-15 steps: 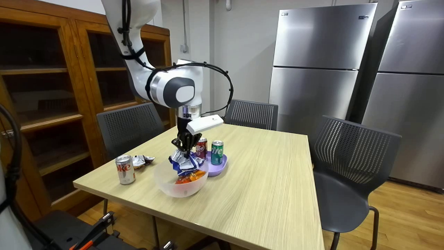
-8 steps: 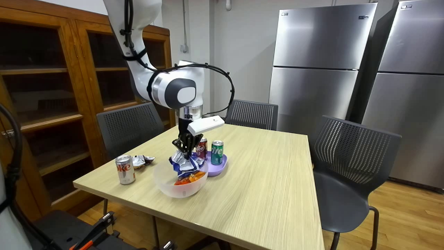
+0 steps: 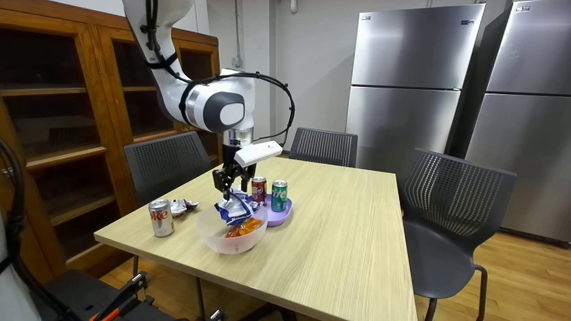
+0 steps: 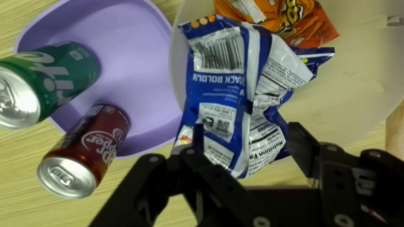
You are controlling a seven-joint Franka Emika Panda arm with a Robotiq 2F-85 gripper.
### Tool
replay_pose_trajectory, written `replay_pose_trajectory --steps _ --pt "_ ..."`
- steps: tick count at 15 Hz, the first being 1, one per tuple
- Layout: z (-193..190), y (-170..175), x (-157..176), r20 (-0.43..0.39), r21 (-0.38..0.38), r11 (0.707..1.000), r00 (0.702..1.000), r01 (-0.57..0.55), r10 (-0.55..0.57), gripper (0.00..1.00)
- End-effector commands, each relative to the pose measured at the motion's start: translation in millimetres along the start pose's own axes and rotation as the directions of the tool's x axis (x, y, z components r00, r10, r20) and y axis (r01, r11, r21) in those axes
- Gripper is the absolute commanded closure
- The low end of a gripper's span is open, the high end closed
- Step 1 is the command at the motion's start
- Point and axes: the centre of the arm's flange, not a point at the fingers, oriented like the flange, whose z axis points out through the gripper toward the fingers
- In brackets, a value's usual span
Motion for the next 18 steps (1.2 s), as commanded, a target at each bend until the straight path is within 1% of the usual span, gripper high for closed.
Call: replay_pose_trajectory --steps 1,4,8,14,18 --pt "-42 -26 6 -0.021 -0.033 0.998 0.999 0.045 -0.046 0.01" --pt "-59 -40 19 -0.026 -0.054 0.996 0.997 0.072 -0.073 0.00" --pt "-70 -58 51 -0.040 -0.060 0.990 0.991 0.128 -0.130 0.00" --pt "-70 -80 116 -0.065 -0.044 0.971 0.970 0.234 -0.236 0.00" --pt "-66 -95 145 -0.080 -0.016 0.951 0.948 0.308 -0.308 0.00"
